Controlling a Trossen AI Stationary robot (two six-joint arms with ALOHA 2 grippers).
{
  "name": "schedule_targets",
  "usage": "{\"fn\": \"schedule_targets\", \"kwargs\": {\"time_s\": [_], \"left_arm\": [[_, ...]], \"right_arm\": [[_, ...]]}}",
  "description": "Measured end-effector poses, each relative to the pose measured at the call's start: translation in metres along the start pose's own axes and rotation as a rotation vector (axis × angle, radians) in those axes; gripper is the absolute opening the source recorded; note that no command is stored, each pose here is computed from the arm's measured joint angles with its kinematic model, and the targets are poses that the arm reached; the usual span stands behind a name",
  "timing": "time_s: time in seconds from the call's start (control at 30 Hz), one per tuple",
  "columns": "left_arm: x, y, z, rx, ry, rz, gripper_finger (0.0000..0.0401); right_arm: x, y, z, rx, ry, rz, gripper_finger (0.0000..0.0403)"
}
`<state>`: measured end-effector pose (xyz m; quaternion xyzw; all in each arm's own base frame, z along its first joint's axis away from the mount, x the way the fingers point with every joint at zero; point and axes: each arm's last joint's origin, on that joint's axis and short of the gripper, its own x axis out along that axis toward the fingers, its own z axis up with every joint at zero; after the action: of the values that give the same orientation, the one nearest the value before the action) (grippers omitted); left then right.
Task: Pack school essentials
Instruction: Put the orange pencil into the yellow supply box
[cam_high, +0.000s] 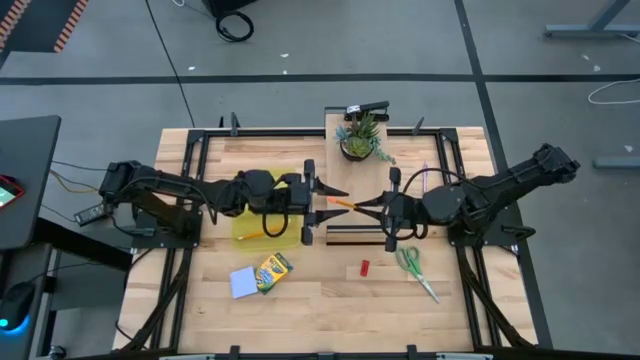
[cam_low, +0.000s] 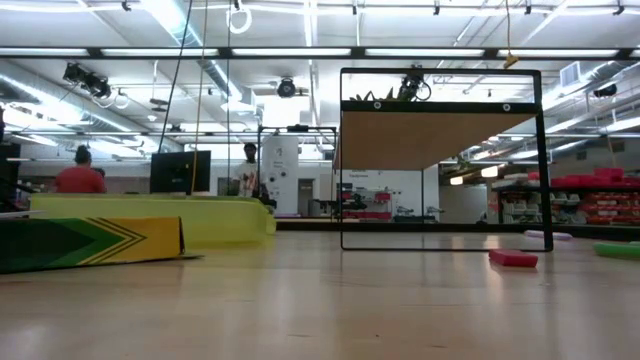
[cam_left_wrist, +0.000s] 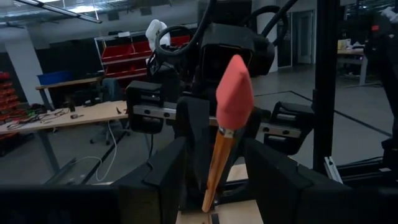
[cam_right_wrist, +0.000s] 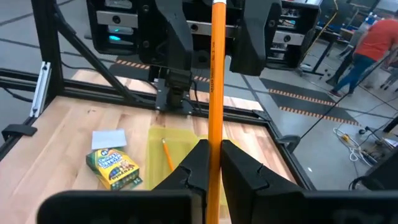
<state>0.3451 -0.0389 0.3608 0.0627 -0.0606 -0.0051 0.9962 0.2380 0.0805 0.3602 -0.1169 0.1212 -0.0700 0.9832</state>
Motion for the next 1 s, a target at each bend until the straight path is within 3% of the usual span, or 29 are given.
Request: {"fn": "schedule_targets", "kwargs": {"time_s": [0.17, 0.63, 0.77, 1.0], "left_arm": [[0.0000, 0.0000, 0.0000, 0.003, 0.000, 0.000, 0.0154], [-0.0002, 0.0001, 0.0003, 0.006, 0.000, 0.001, 0.0018], [-0.0002, 0.0001, 0.0003, 0.006, 0.000, 0.001, 0.0018], [-0.0028, 0.0001, -0.0012, 0.029, 0.045, -0.006, 0.0024]], "right_arm": [[0.0000, 0.0001, 0.0003, -0.011, -0.003, 0.000, 0.0040], [0.0000, -0.0001, 0.0003, -0.010, -0.003, -0.003, 0.0041], [-0.0001, -0.0005, 0.0002, 0.008, 0.000, -0.019, 0.0061], [-0.0032, -0.0027, -0.0011, 0.031, 0.017, -0.040, 0.0130]]}}
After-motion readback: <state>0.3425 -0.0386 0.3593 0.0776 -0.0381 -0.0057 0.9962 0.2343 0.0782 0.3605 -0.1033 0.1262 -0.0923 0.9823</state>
